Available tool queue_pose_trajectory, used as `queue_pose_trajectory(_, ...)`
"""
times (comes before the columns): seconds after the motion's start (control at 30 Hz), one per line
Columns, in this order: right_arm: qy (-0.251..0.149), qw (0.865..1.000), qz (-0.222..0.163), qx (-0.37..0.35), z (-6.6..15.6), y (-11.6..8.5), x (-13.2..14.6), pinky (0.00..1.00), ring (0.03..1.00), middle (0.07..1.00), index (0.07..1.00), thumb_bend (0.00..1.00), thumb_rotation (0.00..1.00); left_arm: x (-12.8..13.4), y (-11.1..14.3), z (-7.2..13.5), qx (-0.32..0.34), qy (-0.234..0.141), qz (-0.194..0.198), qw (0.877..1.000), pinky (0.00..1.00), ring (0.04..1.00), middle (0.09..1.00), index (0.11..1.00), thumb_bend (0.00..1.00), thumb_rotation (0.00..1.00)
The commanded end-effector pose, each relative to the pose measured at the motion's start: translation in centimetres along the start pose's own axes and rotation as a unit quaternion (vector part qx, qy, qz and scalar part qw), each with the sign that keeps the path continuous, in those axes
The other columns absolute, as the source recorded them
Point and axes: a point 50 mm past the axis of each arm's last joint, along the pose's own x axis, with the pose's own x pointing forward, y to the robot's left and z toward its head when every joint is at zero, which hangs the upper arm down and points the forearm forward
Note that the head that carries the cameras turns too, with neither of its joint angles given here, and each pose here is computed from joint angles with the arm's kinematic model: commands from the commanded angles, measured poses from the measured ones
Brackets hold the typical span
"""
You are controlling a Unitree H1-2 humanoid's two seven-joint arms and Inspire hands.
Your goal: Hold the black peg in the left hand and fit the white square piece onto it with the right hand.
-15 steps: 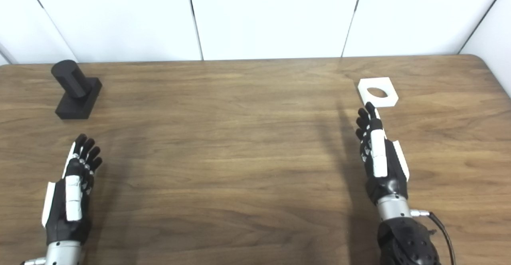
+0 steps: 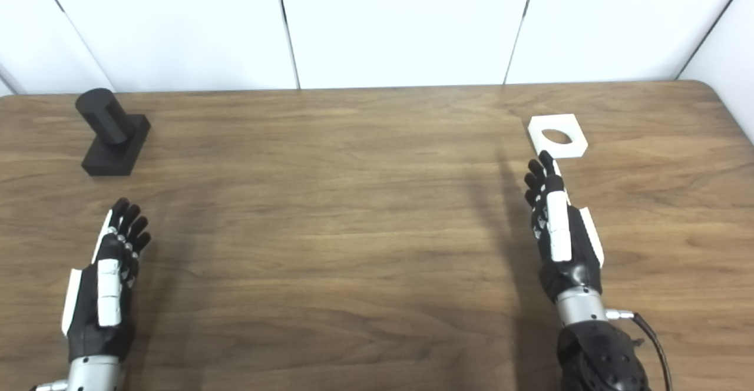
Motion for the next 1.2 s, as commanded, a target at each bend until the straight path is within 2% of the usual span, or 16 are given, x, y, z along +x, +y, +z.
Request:
queue_pose_trajectory(0.0, -0.008, 1.0, -0.001, -0.002, -0.2, -0.6, -1.7, 1.0, 0.987, 0.981, 1.0, 0.52, 1.0, 0.1, -0.8, 1.0, -0.01, -0.03, 0.005, 0.999, 0.95, 0.958, 0.971, 0.984, 0.67, 0.96)
queue_pose_trajectory(0.23, 0.0, 1.0, 0.0, -0.007, -0.7, -1.8, -1.9, 1.0, 0.988, 0.993, 1.0, 0.52, 1.0, -0.7, -2.4, 0.3, -0.015, -0.03, 0.002, 0.999, 0.91, 0.945, 0.96, 0.967, 0.67, 0.95)
queue_pose_trajectory(0.33, 0.002, 1.0, 0.003, -0.01, -1.2, -2.6, -1.9, 1.0, 0.999, 0.999, 1.0, 0.51, 1.0, -1.3, -3.4, -0.2, -0.026, -0.026, -0.002, 0.999, 0.94, 0.96, 0.965, 0.961, 0.63, 0.94)
queue_pose_trajectory(0.43, 0.008, 1.0, 0.004, -0.007, -1.5, -3.3, -1.8, 1.0, 1.0, 1.0, 1.0, 0.53, 1.0, -1.6, -4.4, -0.6, -0.032, -0.029, -0.005, 0.999, 0.95, 0.962, 0.965, 0.962, 0.67, 0.89)
queue_pose_trajectory(0.5, 0.012, 1.0, 0.008, -0.005, -1.6, -3.5, -1.8, 1.0, 1.0, 1.0, 1.0, 0.57, 1.0, -1.7, -5.1, -0.7, -0.026, -0.029, -0.01, 0.999, 0.95, 0.965, 0.971, 0.967, 0.66, 0.89)
queue_pose_trajectory(0.53, 0.013, 1.0, 0.009, -0.006, -1.7, -3.6, -1.7, 1.0, 1.0, 1.0, 1.0, 0.62, 1.0, -1.8, -5.4, -0.8, -0.022, -0.028, -0.011, 0.999, 0.95, 0.964, 0.972, 0.968, 0.67, 0.9)
queue_pose_trajectory(0.6, 0.015, 1.0, 0.001, -0.013, -1.8, -3.6, -1.7, 1.0, 0.992, 0.988, 0.992, 0.64, 1.0, -1.9, -5.6, -0.9, -0.018, -0.026, -0.013, 0.999, 0.95, 0.963, 0.972, 0.967, 0.66, 0.9)
queue_pose_trajectory(0.67, 0.024, 0.999, -0.012, -0.029, -1.8, -3.4, -1.8, 0.99, 0.958, 0.944, 0.954, 0.62, 1.0, -1.9, -5.8, -1.1, -0.016, -0.026, -0.015, 0.999, 0.96, 0.965, 0.974, 0.968, 0.66, 0.9)
queue_pose_trajectory(0.8, 0.024, 0.999, -0.019, -0.031, -2.0, -3.2, -1.8, 0.99, 0.936, 0.915, 0.926, 0.59, 1.0, -1.9, -6.1, -1.5, -0.003, -0.022, -0.02, 1.0, 1.0, 0.976, 0.982, 0.982, 0.65, 0.92)
queue_pose_trajectory(0.9, 0.024, 0.999, -0.019, -0.034, -2.3, -3.2, -1.7, 0.95, 0.93, 0.911, 0.923, 0.64, 1.0, -2.0, -6.1, -1.7, 0.005, -0.019, -0.024, 1.0, 1.0, 0.99, 0.985, 0.982, 0.66, 0.93)
queue_pose_trajectory(1.17, 0.016, 0.999, -0.017, -0.039, -2.8, -3.2, -1.6, 0.93, 0.927, 0.91, 0.915, 0.66, 1.0, -2.1, -6.1, -2.3, 0.011, -0.012, -0.023, 1.0, 1.0, 1.0, 0.988, 0.979, 0.64, 0.93)
